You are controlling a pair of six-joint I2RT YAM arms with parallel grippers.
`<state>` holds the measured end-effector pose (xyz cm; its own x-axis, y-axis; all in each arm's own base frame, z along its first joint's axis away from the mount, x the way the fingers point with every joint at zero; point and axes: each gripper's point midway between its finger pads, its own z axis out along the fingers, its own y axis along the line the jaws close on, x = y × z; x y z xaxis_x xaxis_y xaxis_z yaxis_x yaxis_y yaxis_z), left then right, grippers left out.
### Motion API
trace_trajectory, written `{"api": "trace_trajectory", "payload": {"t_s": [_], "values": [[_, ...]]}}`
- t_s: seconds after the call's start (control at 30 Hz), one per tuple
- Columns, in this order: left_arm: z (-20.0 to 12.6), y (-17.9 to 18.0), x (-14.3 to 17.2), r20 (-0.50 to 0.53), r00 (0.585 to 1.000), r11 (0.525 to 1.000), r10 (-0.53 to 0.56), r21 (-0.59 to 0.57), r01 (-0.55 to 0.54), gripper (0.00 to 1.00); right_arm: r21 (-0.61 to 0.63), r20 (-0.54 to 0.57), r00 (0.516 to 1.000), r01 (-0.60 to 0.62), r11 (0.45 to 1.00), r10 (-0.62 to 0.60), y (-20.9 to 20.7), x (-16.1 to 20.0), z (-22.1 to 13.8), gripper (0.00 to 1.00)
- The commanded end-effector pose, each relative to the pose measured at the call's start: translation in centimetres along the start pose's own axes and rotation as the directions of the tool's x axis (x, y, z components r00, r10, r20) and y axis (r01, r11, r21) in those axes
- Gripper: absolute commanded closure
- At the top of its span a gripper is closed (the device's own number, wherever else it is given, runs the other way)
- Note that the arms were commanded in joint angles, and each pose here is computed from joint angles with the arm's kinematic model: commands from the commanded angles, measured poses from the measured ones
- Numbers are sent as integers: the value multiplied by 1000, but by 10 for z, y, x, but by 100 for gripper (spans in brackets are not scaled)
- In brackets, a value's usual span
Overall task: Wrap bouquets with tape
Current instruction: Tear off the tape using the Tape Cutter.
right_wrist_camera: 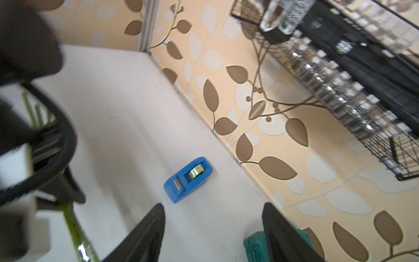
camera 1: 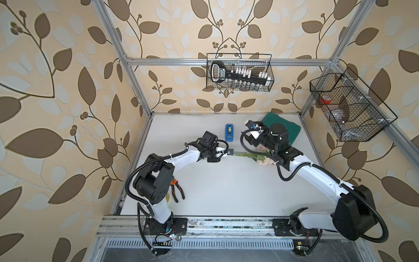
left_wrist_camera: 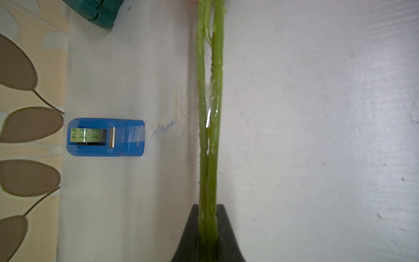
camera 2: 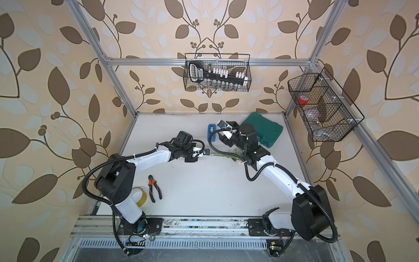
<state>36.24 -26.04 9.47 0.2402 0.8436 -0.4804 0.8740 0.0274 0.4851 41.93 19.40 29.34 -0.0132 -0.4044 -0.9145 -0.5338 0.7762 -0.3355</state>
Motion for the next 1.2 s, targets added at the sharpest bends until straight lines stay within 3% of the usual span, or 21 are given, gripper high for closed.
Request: {"api": "trace_trajectory", "payload": {"t_s": [0.0, 0.1, 0.23, 0.33, 0.63, 0.9, 1.17], "values": [[-16, 39, -22, 58, 994, 973, 93, -218, -78, 100, -105, -181, 894, -431, 896, 409, 13, 22, 27, 34], [-9, 34, -15, 56, 994, 968, 93, -237, -77, 100, -34, -375, 722, -638, 769, 582, 20, 66, 57, 40], [2, 13, -9, 62, 992, 982, 114, -160, -103, 100, 13, -506, 506, -805, 593, 699, 45, 117, 84, 42], [5, 12, -8, 69, 993, 984, 97, -158, -86, 100, 40, -543, 403, -864, 502, 737, 59, 140, 97, 43], [-15, -3, -21, 129, 984, 986, 120, -134, -103, 100, 109, -568, 218, -936, 336, 794, 80, 178, 117, 43], [-20, -11, -18, 115, 985, 988, 128, -105, -116, 100, 128, -577, 156, -952, 277, 802, 91, 191, 124, 45], [-16, -13, -15, 110, 986, 989, 125, -92, -116, 100, 141, -575, 113, -962, 234, 811, 97, 199, 130, 56]]}}
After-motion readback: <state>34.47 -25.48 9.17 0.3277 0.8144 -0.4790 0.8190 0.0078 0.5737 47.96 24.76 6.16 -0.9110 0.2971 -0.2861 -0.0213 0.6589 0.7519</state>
